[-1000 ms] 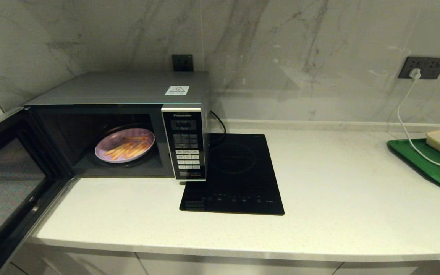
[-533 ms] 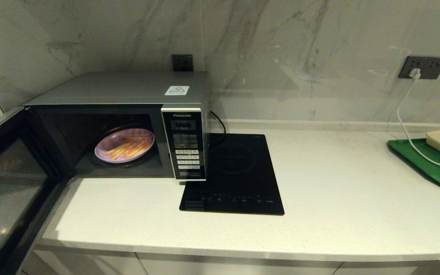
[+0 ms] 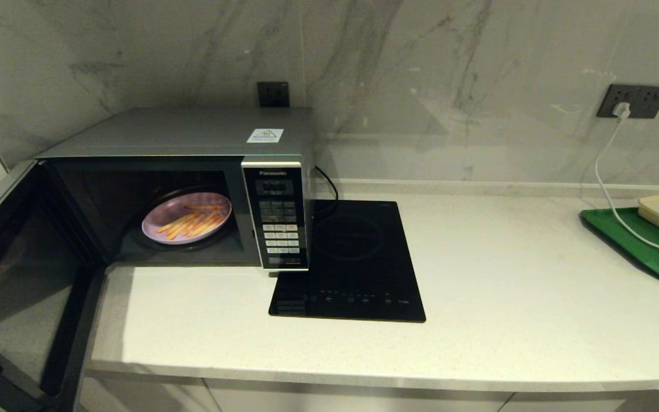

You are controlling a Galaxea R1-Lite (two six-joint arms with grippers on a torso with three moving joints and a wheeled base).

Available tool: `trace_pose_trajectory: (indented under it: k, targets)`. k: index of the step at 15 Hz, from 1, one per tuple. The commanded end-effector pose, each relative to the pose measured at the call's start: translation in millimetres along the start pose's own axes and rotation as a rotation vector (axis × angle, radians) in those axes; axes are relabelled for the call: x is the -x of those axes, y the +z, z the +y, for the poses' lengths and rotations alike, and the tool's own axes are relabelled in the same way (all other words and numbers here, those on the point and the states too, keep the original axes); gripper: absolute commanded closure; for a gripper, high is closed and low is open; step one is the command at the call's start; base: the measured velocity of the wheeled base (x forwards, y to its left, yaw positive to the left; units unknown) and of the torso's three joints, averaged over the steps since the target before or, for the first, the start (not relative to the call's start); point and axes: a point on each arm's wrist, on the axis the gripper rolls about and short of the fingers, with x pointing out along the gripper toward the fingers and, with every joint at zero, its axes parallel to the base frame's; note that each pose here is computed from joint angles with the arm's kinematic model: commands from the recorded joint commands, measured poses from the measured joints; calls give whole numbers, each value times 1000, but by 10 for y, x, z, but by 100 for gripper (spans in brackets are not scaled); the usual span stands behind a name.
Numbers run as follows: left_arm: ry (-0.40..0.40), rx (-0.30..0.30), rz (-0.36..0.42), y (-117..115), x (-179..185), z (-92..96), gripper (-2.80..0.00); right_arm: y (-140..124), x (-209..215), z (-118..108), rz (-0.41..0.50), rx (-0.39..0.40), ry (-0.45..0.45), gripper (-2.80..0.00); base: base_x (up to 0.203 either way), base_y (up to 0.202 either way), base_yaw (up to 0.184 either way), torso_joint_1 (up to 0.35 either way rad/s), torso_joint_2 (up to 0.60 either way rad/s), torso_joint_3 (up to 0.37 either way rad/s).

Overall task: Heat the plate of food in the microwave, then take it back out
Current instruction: Close the microwave oven

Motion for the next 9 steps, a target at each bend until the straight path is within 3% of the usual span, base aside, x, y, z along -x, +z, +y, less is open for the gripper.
trace_pose_trajectory:
  k: [1, 4, 9]
  targets:
    - [-52, -5, 36, -88, -33, -172, 0, -1, -1, 0, 2, -1, -1, 0, 0, 0, 0, 0, 0, 0]
    - [-121, -25, 66, -215, -12, -440, 0, -1, -1, 0, 2, 0, 0, 0, 0, 0, 0, 0, 0, 0]
    - [-157, -59, 72, -364, 74, -846, 0, -1, -1, -1, 2, 0, 1, 0, 0, 0, 0, 0, 0, 0]
